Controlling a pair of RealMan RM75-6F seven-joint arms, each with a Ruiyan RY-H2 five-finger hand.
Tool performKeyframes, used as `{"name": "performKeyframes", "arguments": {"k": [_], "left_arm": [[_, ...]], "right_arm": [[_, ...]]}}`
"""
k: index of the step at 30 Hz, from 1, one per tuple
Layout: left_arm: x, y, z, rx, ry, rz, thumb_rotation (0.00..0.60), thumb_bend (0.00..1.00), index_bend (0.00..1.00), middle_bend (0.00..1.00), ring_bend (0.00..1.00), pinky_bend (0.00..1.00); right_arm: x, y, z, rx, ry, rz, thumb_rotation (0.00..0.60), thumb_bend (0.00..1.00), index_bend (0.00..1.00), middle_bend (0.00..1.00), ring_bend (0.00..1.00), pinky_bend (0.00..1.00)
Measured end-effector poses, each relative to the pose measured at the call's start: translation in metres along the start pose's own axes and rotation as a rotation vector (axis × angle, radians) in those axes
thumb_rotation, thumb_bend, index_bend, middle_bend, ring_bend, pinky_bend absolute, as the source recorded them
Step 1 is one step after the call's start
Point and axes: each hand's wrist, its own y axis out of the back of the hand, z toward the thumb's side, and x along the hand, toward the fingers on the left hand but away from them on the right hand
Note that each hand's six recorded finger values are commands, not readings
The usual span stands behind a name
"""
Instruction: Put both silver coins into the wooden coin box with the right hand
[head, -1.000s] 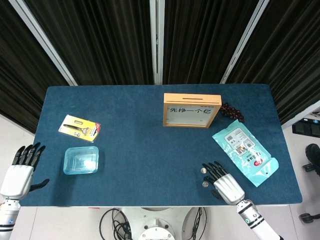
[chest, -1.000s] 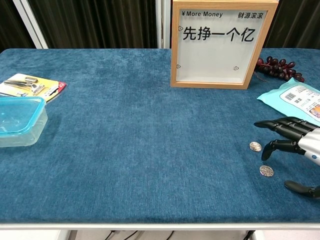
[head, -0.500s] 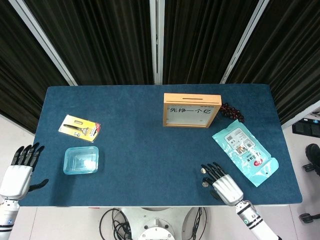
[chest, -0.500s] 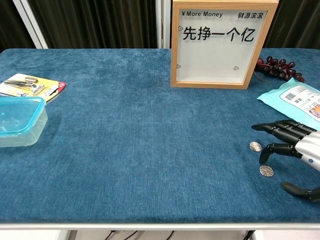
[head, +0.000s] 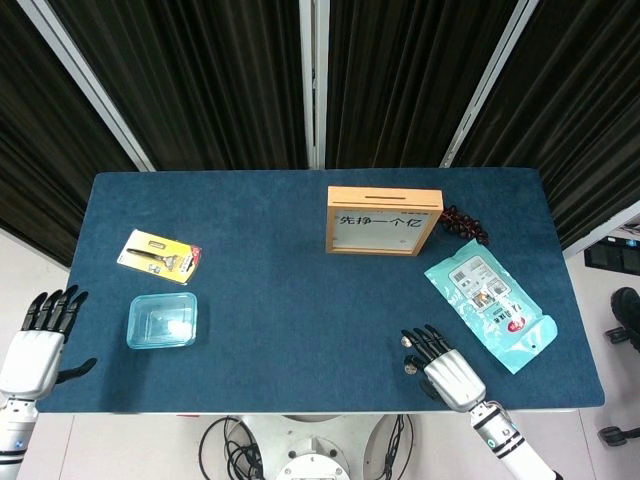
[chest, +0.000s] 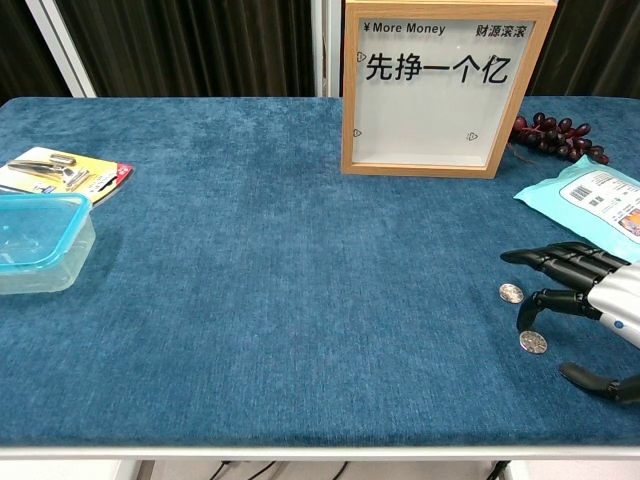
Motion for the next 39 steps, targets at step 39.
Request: {"name": "performKeyframes", "arguments": {"k": [39], "left_arm": [[0.0026, -0.002, -0.002, -0.007, -0.011, -0.007, 0.6, 0.04, 0.0, 0.0, 0.0, 0.0]], "right_arm": [[-0.0088, -0.0028, -0.0016, 0.022, -0.029, -0.015, 0.6, 0.31, 0.45, 0.0, 0.0, 0.0]]}}
